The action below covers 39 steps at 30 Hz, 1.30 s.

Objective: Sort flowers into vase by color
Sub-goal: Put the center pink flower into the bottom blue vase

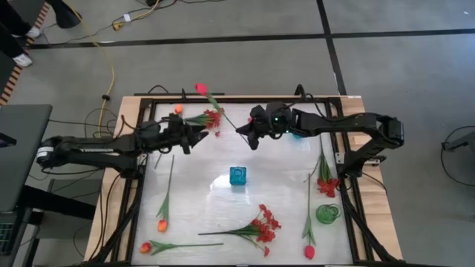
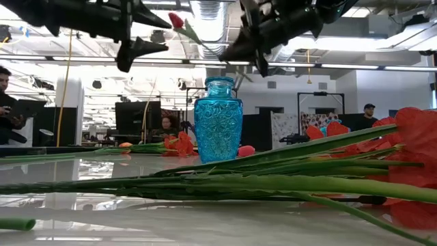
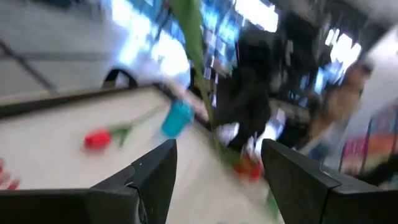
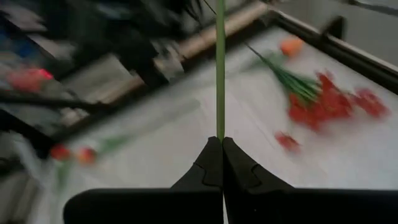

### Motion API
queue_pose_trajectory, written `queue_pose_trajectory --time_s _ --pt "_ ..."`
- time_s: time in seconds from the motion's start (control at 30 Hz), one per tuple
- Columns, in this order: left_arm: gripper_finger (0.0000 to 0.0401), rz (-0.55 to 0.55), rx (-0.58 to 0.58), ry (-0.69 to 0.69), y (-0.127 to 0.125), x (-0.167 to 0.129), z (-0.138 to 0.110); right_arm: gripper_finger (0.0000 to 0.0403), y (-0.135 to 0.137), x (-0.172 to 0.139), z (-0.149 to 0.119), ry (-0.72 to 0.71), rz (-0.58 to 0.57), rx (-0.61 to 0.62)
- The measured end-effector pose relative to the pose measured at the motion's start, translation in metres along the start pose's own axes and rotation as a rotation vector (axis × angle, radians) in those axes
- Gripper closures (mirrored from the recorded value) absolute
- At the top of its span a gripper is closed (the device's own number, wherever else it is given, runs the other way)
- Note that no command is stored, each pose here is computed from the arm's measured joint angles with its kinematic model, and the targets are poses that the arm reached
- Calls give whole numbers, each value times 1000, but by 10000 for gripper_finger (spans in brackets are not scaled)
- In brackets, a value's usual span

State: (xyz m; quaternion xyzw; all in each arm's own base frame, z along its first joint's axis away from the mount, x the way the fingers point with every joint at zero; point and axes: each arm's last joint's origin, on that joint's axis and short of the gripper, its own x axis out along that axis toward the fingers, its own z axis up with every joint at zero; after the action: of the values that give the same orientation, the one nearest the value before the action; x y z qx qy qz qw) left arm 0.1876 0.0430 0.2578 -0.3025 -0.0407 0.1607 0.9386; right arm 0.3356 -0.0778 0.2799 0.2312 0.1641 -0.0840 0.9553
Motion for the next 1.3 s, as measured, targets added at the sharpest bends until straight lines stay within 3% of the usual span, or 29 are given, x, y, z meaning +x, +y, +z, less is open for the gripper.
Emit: queue_pose_trajectory --time_s 0.43,0.8,0.93,1.13,1.3 --pt "179 -58 5 -172 11 53 -23 384 5 0 6 -58 54 27" --pt "179 -138 70 -165 3 102 -11 383 9 1 4 -49 64 24" --pt "179 -116 68 -148 7 104 -9 383 9 1 3 -46 63 24" --pt "179 -339 100 -10 4 100 -7 383 6 0 5 -47 63 25" --pt "179 -355 92 98 14 101 -9 383 6 1 4 -44 60 26"
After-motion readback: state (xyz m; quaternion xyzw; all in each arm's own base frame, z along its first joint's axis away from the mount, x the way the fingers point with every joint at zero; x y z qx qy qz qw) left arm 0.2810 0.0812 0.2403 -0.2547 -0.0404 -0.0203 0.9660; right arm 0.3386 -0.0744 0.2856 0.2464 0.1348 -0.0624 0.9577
